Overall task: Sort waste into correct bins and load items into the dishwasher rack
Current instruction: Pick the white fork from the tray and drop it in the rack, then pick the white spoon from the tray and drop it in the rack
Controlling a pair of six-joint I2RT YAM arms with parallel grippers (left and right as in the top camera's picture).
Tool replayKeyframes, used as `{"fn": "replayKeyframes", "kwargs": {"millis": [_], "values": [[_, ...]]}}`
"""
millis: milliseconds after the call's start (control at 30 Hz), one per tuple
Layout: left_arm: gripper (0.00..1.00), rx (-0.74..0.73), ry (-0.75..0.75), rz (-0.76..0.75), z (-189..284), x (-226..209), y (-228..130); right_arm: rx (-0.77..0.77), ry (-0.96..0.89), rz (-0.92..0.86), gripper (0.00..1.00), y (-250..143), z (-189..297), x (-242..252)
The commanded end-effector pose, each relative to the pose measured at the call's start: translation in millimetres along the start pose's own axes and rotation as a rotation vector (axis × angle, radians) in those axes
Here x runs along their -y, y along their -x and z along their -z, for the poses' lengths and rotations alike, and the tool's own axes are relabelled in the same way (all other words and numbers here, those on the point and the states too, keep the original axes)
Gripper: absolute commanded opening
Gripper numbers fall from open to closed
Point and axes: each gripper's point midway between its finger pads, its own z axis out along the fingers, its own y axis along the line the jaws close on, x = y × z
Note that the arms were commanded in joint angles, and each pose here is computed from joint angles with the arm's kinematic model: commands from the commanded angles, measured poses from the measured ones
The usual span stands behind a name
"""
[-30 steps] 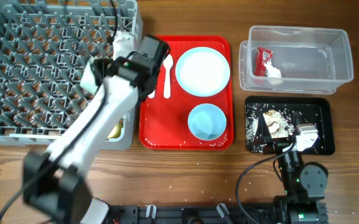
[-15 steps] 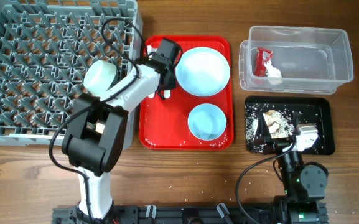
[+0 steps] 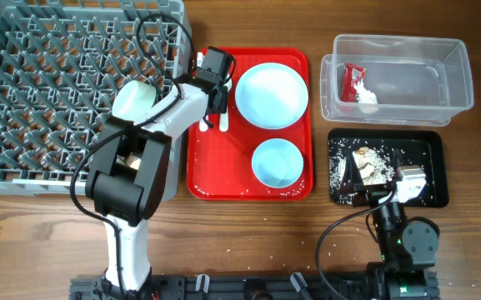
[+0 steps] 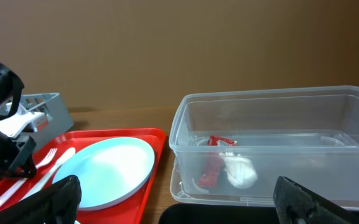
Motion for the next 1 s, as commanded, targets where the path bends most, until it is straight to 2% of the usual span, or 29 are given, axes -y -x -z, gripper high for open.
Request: {"fn": "replayKeyframes", "kwargs": {"millis": [0, 133, 200, 267, 300, 333, 367, 500, 567, 600, 633, 700, 833, 900, 967], "values": [[0.04, -0.014, -0.12, 0.0, 30.0, 13.8, 1.5, 0.0, 0.008, -0.014, 1.0, -0.1, -0.1, -1.0], [0.04, 0.071, -0.237, 0.015, 128.3, 9.9, 20.3, 0.001, 0.008, -0.014, 0.99, 0.1, 0.0, -1.1], [0.04, 0.089, -0.243, 0.018, 166.0, -1.5, 16.4, 0.0, 0.008, -0.014, 1.0, -0.1, -0.1, -1.0], [0.04, 0.1, -0.127, 0.024, 183.5, -29.8, 10.2, 0.0, 0.008, -0.014, 1.0, -0.1, -0.1, -1.0], [0.04, 0.107, -0.014, 0.026, 188.8, -52.1, 6.9, 0.0, 0.008, -0.015, 1.0, -0.1, -0.1, -1.0], [0.04, 0.098, 0.124, 0.024, 190.6, -77.8, 1.6, 0.0, 0.008, -0.014, 1.0, -0.1, -0.1, -1.0], [0.04, 0.077, 0.195, 0.07, 187.0, -94.9, -3.1, 0.001, 0.008, -0.014, 1.0, 0.1, 0.0, -1.1], [0.04, -0.018, 0.203, 0.175, 154.5, -112.1, -12.9, 0.0, 0.008, -0.014, 1.0, -0.1, -0.1, -1.0], [0.05, -0.06, 0.208, 0.173, 133.6, -111.9, -16.4, 0.0, 0.008, -0.014, 1.0, -0.1, -0.1, -1.0], [0.1, -0.06, 0.2, 0.166, 131.3, -109.3, -15.7, 0.0, 0.008, -0.015, 1.0, -0.1, -0.1, -1.0], [0.3, -0.046, 0.183, 0.147, 134.8, -107.0, -11.7, 0.0, 0.008, -0.014, 1.0, -0.1, -0.1, -1.0], [0.38, -0.014, 0.115, 0.137, 146.5, -97.9, -2.3, 0.0, 0.008, -0.014, 1.0, -0.1, -0.1, -1.0], [0.43, -0.01, -0.212, 0.059, 144.9, -34.8, 4.6, 0.0, 0.008, -0.015, 1.0, -0.1, -0.1, -1.0], [0.42, -0.013, -0.232, 0.077, 128.8, -18.8, 5.6, 0.0, 0.008, -0.014, 1.0, -0.1, -0.1, -1.0], [0.42, -0.055, -0.23, 0.167, 97.7, -2.2, 1.3, 0.0, 0.008, -0.014, 1.0, -0.1, -0.1, -1.0]]}}
